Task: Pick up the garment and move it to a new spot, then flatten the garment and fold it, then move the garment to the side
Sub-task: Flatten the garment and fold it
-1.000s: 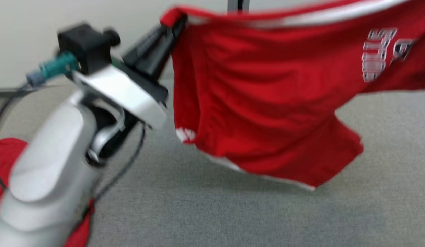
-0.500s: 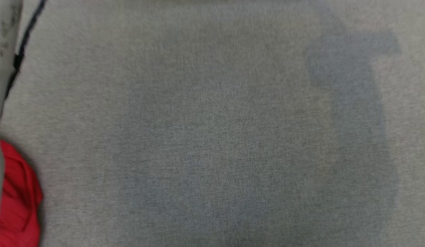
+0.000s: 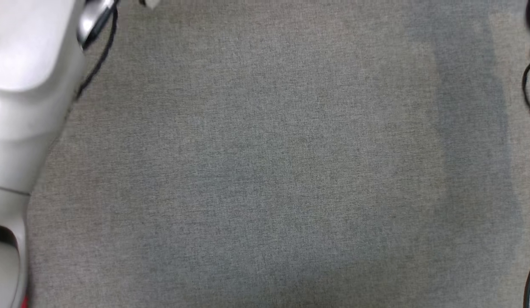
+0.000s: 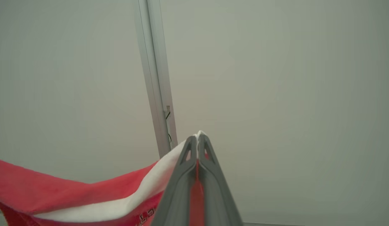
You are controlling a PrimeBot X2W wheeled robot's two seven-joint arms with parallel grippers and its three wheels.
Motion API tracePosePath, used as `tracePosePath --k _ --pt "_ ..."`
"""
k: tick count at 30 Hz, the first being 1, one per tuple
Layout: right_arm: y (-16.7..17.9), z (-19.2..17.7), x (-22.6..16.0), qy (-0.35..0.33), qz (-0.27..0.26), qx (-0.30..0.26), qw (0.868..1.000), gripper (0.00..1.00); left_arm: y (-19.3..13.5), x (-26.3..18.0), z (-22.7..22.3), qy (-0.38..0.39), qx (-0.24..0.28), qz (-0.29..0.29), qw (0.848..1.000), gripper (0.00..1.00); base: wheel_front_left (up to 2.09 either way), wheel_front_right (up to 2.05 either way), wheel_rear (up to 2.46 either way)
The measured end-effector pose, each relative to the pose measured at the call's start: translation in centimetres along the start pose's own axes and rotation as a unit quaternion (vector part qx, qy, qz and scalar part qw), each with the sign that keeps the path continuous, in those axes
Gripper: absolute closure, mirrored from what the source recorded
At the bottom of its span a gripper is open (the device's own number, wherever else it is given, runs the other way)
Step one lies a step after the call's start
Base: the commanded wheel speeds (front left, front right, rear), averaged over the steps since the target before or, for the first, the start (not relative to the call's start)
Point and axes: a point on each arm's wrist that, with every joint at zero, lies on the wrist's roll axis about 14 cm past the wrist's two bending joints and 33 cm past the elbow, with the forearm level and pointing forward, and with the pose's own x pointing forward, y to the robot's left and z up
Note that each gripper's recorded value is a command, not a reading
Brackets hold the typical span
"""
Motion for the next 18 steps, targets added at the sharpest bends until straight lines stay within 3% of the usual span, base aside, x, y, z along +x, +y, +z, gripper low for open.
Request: tracePosePath --k 8,18 --pt "0.5 -5.5 -7.2 0.109 0.015 -0.006 0.994 1.0 -5.6 -5.2 -3.4 0.059 -0.015 -0.042 0.997 1.0 0.0 0.0 0.0" --pt "0.2 -7.1 -15.9 0.211 0.031 -0.063 0.975 1.0 -11.4 -11.7 -3.1 0.101 -0.028 -0.064 0.992 1.0 0.0 0.0 0.0"
